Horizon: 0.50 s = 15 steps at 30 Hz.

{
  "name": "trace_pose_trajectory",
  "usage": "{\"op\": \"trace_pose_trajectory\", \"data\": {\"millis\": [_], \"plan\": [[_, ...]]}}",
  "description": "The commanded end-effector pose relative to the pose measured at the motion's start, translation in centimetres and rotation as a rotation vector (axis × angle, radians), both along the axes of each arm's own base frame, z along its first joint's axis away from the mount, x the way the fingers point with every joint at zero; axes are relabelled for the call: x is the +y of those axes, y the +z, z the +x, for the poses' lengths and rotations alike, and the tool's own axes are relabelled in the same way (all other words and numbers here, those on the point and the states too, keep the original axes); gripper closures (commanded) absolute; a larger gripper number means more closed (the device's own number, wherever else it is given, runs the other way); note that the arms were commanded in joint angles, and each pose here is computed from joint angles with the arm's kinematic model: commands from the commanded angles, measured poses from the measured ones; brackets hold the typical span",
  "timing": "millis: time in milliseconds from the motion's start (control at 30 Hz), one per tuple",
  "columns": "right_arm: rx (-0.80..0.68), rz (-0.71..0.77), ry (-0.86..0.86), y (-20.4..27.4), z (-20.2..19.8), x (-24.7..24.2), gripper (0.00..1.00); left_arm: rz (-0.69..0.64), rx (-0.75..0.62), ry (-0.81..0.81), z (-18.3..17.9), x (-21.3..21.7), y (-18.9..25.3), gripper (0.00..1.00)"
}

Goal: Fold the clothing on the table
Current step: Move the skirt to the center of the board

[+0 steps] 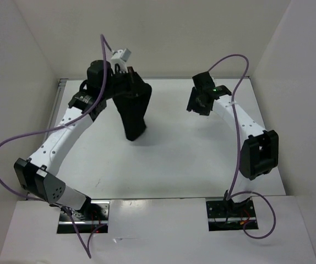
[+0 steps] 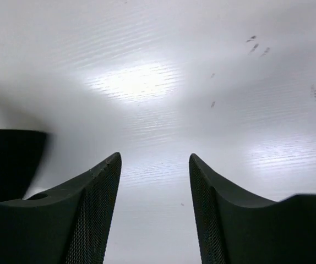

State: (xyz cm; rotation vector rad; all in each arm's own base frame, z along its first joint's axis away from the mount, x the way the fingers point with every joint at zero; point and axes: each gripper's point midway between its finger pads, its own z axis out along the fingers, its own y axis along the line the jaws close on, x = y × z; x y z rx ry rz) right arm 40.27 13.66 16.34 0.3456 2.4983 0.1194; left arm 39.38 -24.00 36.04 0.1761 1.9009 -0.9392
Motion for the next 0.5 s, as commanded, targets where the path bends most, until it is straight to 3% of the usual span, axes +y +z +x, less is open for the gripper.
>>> {"op": "trace_pose_trajectory", "data": {"millis": [0, 233, 267, 333, 367, 433, 467], "plan": [[-0.057, 0.005, -0.071, 1.9, -0.1, -2.6, 0.42, 0.004, 0.109, -0.213, -4.8, -5.3, -3.0, 1.00], [-0.061, -0.018, -0.138, 2.2, -0.5, -5.8, 0.42, 0.002, 0.412, -0.528, -15.9, -14.0, -14.6, 0.99], [-0.070, -0.016, -0.152, 2.5, -0.4, -6.3, 0.42, 0.009, 0.449, -0.576, -17.4, -14.9, -15.9, 0.92], [-0.061, -0.025, -0.154, 2.2, -0.6, -6.8, 0.42, 0.036, 0.519, -0.653, -20.3, -16.5, -18.2, 0.57], [-0.071, -0.021, -0.154, 2.6, -0.6, -6.8, 0.41, 0.046, 0.522, -0.635, -20.1, -16.4, -18.4, 0.51], [-0.055, -0.009, -0.143, 2.4, -1.2, -6.6, 0.41, 0.065, 0.380, -0.527, -18.1, -15.5, -15.2, 0.27], [-0.055, -0.009, -0.143, 2.4, -1.2, -6.6, 0.41, 0.084, 0.361, -0.497, -17.9, -14.9, -14.3, 0.21]]}}
